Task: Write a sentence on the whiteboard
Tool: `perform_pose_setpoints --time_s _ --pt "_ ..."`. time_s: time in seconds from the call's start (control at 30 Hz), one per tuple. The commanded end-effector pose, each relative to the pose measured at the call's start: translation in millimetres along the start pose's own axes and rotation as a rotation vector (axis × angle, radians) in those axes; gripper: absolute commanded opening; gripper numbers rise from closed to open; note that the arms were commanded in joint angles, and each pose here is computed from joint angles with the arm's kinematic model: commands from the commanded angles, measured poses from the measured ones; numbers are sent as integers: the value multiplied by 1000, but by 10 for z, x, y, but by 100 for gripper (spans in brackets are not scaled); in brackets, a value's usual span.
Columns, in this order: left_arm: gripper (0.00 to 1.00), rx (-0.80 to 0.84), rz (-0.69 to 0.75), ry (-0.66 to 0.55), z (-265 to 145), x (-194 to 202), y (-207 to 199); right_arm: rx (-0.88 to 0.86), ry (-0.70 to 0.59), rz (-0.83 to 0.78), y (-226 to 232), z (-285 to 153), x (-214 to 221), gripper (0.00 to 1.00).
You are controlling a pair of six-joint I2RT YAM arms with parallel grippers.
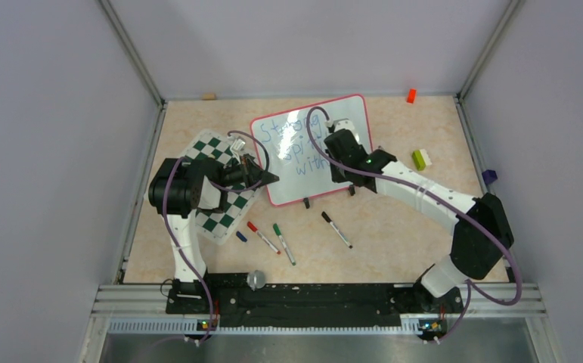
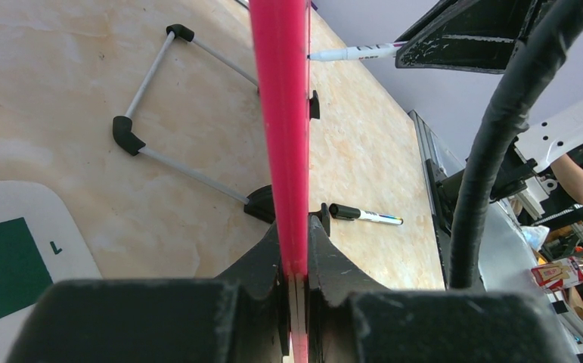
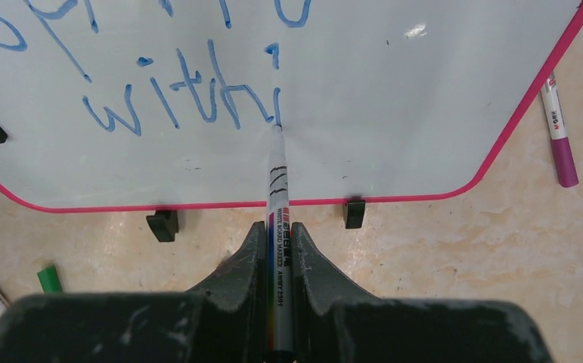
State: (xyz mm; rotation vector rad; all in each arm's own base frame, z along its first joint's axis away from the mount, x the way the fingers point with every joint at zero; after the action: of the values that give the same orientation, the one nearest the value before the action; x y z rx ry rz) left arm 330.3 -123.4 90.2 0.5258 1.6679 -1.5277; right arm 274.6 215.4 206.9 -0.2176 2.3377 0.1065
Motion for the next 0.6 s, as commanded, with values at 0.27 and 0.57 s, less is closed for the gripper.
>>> perform_pose_setpoints --time_s 0.27,0.57 --pt "0 -57 155 -95 -69 -174 67 -32 -153 80 -181 -255 -447 0" --pt "0 -57 155 -95 -69 -174 67 -54 -151 74 -151 -220 -486 0"
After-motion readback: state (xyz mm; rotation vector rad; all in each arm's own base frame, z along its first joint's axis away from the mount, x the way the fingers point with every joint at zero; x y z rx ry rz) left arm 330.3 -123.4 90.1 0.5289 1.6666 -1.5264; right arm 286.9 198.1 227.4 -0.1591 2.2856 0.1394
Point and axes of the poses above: each gripper's point midway between its finger pads, its own z axis out along the fingers, its own y axis along the line the jaws close on, x = y × z, the point moved 8 cm from there along -z, back along the fingers, and after that the axes turned 2 degrees about z, right-handed, at the moved point
